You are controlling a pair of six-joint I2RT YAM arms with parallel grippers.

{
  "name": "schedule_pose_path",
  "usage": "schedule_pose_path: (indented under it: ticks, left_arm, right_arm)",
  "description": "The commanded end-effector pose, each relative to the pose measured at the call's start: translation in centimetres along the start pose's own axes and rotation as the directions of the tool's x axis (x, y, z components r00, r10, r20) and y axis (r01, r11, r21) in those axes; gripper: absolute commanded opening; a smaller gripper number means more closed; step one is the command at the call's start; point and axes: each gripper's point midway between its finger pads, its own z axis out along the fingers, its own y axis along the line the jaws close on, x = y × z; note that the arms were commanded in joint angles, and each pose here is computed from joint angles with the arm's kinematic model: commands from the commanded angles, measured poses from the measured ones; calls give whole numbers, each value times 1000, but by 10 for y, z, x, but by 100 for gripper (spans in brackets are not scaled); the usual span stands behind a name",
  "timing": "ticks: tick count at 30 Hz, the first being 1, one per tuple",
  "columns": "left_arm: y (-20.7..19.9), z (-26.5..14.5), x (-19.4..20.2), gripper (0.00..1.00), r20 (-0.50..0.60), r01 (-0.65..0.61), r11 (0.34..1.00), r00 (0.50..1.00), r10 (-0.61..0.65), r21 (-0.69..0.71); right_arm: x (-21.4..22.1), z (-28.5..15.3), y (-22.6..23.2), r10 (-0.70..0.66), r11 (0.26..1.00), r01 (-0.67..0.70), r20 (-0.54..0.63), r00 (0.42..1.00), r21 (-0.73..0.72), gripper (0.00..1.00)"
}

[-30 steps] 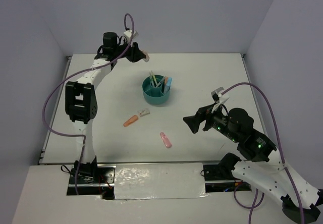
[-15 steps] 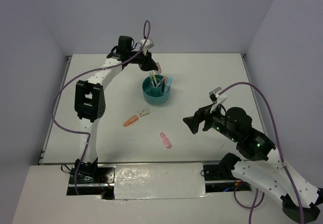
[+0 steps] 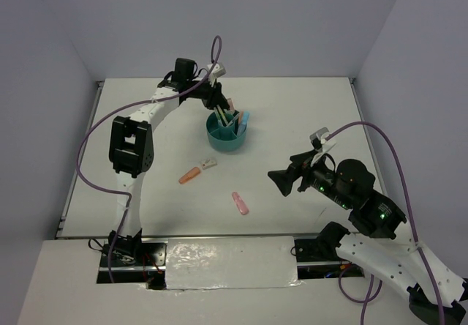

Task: Sort the stationery into containers
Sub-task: Place the stapler in the storage box, then pick up the pen from the center of the board.

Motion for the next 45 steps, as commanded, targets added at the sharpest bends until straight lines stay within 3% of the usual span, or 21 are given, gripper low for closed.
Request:
schedule_pose_path:
  ticks: [1, 6, 11, 12, 13, 18, 22, 26, 30, 31, 33, 34, 36, 39, 42, 43, 45]
  left_arm:
    - [-9, -7, -24, 35, 36, -97, 995, 995, 97, 16]
    - [-12, -12, -30, 49, 36, -113, 994, 993, 113, 9]
    - [-17, -16, -32, 56, 27, -118, 993, 993, 118, 25]
    - [-17, -16, -33, 82, 25, -116, 993, 993, 115, 22]
    - [-17, -16, -33, 99, 24, -114, 993, 993, 114, 23]
    - [-26, -25, -52, 99, 59, -120, 993, 991, 119, 8]
    - [-27, -45, -103, 99, 175, -140, 983, 972, 159, -115]
    - [-27, -83, -160, 99, 321, 56, 956, 946, 41, -288]
    - [-18, -131, -181, 99, 413, 298, 827, 906, -88, -478]
    - [-17, -157, -173, 99, 459, 416, 724, 875, -154, -550]
    - [-19, -184, -157, 99, 514, 527, 598, 831, -214, -603]
    - [-27, -210, -133, 99, 570, 626, 463, 774, -275, -627]
    - [-45, -238, -99, 99, 636, 718, 326, 697, -332, -616]
    - [-72, -257, -62, 99, 642, 746, 271, 664, -384, -609]
    - [-105, -265, -17, 99, 609, 725, 293, 685, -401, -623]
    - [-122, -276, -22, 99, 612, 713, 332, 700, -367, -617]
    - [-139, -281, -3, 99, 582, 693, 336, 719, -379, -638]
  right_arm:
    - [-13, -2, 3, -15, 1000, 16, 25, 1000, -9, 100]
    - [-15, -3, 2, -20, 1000, 20, 29, 999, -5, 100]
    - [-15, -3, 1, -24, 1000, 24, 27, 999, 1, 100]
    - [-15, -2, 1, -24, 1000, 24, 26, 999, 1, 100]
    - [-15, -2, 1, -24, 1000, 24, 26, 999, 1, 100]
    - [-13, 3, 1, -24, 1000, 24, 12, 1000, 3, 100]
    - [-5, 12, -3, -16, 1000, 17, -19, 1000, 24, 100]
    - [18, 37, -19, 49, 992, -35, -109, 993, 125, 100]
    - [59, 71, -19, 121, 983, -78, -273, 954, 165, 100]
    - [79, 82, -22, 145, 976, -79, -336, 931, 203, 100]
    - [102, 92, -16, 144, 974, -55, -411, 900, 219, 97]
    - [126, 101, -15, 145, 973, -34, -485, 862, 230, 96]
    - [150, 108, 3, 117, 980, -6, -549, 828, 200, 93]
    - [186, 119, 10, 108, 979, 27, -628, 771, 201, 86]
    - [208, 124, 12, 108, 977, 45, -660, 744, 211, 80]
    - [213, 125, 16, 106, 979, 40, -670, 735, 199, 78]
    - [225, 126, 18, 107, 980, 42, -688, 718, 197, 76]
